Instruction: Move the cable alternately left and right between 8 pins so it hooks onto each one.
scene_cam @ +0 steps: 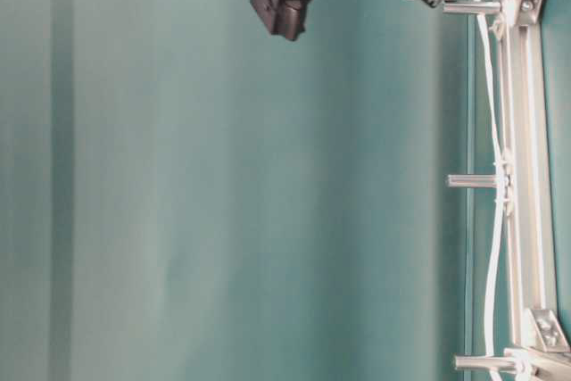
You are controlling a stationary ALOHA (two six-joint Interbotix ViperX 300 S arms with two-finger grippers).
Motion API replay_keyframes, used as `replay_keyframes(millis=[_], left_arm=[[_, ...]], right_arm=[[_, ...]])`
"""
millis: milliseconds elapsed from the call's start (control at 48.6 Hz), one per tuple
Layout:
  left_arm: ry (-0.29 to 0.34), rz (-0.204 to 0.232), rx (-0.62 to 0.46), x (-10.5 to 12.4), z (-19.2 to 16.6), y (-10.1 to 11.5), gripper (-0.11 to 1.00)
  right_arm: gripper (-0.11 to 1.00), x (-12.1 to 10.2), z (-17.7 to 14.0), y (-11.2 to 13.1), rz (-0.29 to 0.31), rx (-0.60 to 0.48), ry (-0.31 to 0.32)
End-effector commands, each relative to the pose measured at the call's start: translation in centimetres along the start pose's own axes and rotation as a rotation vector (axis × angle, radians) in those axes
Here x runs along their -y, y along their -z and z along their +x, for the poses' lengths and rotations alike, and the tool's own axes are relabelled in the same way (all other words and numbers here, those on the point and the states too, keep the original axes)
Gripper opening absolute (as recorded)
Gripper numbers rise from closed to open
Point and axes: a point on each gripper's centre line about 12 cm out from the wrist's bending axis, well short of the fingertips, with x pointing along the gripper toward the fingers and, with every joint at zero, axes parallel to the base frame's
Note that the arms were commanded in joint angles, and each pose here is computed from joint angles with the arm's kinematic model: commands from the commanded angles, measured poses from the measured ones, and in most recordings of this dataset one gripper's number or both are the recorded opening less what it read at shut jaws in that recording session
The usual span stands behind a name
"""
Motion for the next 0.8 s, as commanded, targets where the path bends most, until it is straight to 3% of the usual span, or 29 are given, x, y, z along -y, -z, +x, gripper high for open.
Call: replay_keyframes(millis=[0, 370, 658, 781], left_arm=[[0.004, -0.005, 0.012, 0.1, 0.0, -0.5, 0.55], [0.004, -0.005, 0.012, 0.1, 0.0, -0.5, 0.55], [0.004, -0.007, 0.01, 0.1, 0.0, -0.4, 0.55], [0.004, -0.005, 0.01, 0.1, 0.0, -0.4, 0.55]], right_arm=[[0.14, 0.0, -0.9, -1.0, 0.088, 0.019, -0.041], [0.14, -1.4, -2.0, -1.3, 0.463, -0.124, -0.156], [0.14, -1.7, -2.3, -0.9, 0.736, -0.214, -0.147], [0.11, -1.5, -2.5, 0.0, 0.804, -0.234, -0.144]])
